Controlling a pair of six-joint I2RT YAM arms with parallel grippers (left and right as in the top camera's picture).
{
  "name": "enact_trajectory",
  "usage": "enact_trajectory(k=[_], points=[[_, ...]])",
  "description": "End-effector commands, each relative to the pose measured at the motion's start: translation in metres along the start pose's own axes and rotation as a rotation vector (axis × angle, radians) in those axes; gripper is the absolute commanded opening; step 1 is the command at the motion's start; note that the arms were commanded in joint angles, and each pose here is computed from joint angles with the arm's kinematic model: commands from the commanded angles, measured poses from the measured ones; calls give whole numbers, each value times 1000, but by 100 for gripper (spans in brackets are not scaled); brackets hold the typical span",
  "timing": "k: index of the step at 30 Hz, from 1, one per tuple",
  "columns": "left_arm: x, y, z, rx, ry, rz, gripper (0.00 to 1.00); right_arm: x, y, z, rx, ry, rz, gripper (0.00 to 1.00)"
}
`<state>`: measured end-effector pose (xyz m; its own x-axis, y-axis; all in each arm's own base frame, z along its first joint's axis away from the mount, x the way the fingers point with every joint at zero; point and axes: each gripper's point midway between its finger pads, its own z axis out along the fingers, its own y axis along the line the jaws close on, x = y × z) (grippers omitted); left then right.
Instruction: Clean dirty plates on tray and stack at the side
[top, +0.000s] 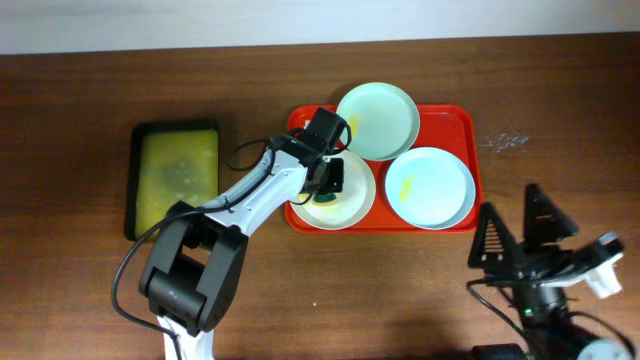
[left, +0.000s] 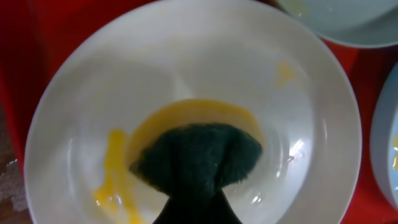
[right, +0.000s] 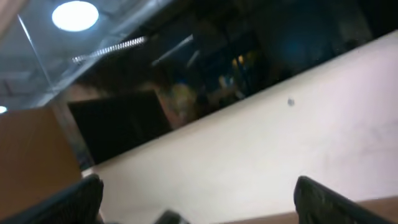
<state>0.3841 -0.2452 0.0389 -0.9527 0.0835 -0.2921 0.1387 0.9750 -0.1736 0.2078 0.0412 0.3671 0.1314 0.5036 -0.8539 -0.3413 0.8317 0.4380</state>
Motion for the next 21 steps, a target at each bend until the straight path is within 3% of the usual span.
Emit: enact_trajectory(k=[1,3,6,7,8,9,10,13,17,21], points=[[1,2,2,-9,3,-10,0,12,-10,35,149,379,-106,99],[1,2,2,-8,3,-10,0,33,-6,59,141,641,-24,99],[1,2,2,-6,4,-10,0,66,41,90,-187,890,201,96],[1,2,2,-6,4,-10,0,85,42,102,-253,951,262,72],[1,2,2,-6,4,-10,0,115,28,110,-202,1029,289,48],[1,2,2,-6,4,-10,0,140,17,113,-134,1091,289,37],[1,2,2,-6,4,-10,0,171,6,115,-59,1165,266,34],[1,2,2,-6,4,-10,0,260,-35,109,189,1359,177,38],[1,2,2,-6,4,-10,0,301,-71,103,275,1450,170,39],[1,2,2,-6,4,-10,0,332,-94,92,245,1539,93,39]])
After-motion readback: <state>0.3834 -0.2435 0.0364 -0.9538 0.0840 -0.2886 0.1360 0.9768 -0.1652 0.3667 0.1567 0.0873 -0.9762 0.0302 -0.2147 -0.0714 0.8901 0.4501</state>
